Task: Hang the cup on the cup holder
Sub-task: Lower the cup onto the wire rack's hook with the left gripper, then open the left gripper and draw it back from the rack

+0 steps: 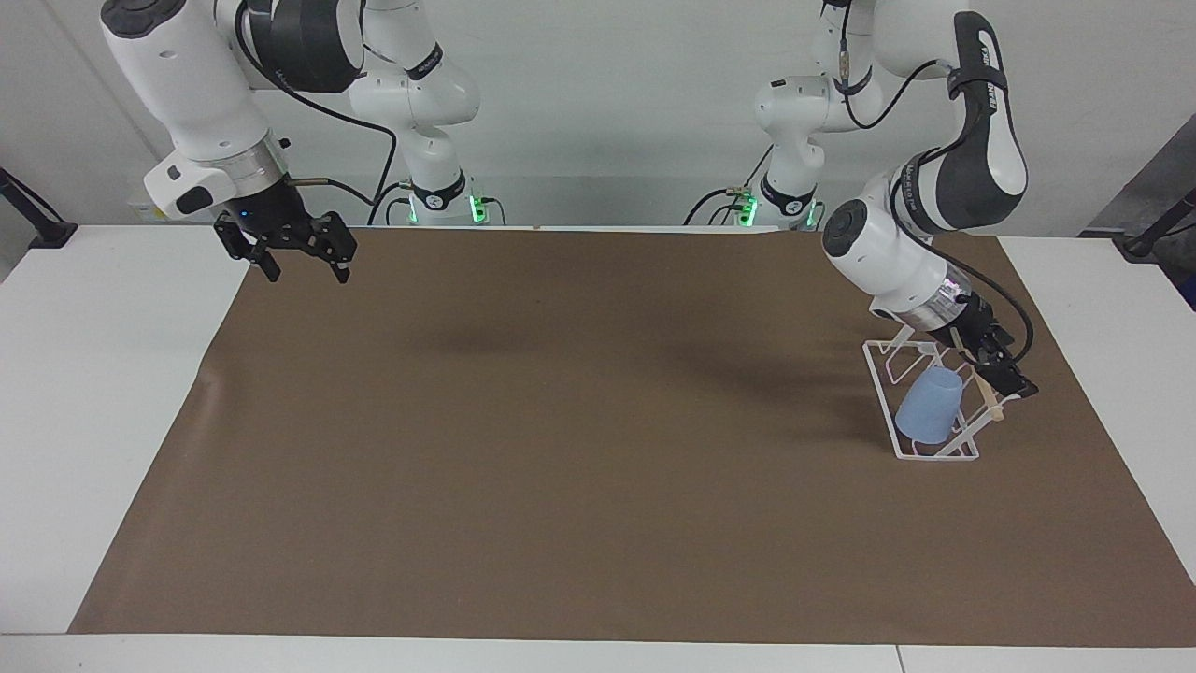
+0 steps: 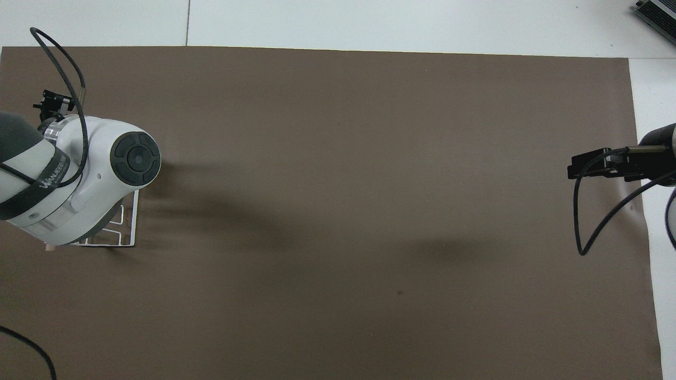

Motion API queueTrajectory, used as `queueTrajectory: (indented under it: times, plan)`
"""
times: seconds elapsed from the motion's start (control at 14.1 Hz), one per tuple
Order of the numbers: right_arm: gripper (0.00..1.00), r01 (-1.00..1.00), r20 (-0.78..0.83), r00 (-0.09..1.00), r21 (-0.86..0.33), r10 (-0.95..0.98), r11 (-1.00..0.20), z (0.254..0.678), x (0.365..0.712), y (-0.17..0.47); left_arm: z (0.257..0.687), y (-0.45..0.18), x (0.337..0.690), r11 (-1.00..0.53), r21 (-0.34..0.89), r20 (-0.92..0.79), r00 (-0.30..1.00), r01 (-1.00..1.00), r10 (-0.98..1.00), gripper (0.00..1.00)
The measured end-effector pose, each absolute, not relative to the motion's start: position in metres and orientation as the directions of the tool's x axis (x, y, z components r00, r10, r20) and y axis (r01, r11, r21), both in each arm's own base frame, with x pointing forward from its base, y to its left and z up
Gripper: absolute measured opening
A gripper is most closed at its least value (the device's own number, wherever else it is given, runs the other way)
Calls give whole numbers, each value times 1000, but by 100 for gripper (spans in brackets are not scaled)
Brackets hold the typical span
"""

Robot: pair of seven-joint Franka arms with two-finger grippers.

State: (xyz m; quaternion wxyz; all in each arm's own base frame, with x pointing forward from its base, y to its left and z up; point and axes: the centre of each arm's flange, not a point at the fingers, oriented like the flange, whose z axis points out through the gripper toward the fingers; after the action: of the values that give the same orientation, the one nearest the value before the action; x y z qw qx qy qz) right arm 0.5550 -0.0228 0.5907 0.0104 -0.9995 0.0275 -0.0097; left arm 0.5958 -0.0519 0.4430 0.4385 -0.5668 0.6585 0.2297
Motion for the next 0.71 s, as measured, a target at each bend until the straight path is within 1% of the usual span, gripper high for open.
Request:
queueTrajectory:
  times: [0.14, 0.35, 0.5, 0.71]
  plan:
    - [100, -55, 19, 998, -21, -55, -998, 591, 555, -23, 444, -52, 595, 236, -203, -839, 45, -950, -542, 100]
    - [100, -55, 19, 998, -21, -55, -998, 591, 555, -23, 454, -58, 589, 180, -231, -845, 105, -956, -524, 100]
    - [100, -55, 19, 998, -21, -55, -998, 591, 555, -23, 469, -66, 586, 115, -252, -824, 150, -961, -546, 100]
    - [100, -55, 19, 998, -21, -55, -998, 591, 555, -23, 499, -72, 584, -27, -278, -735, 231, -960, -638, 100]
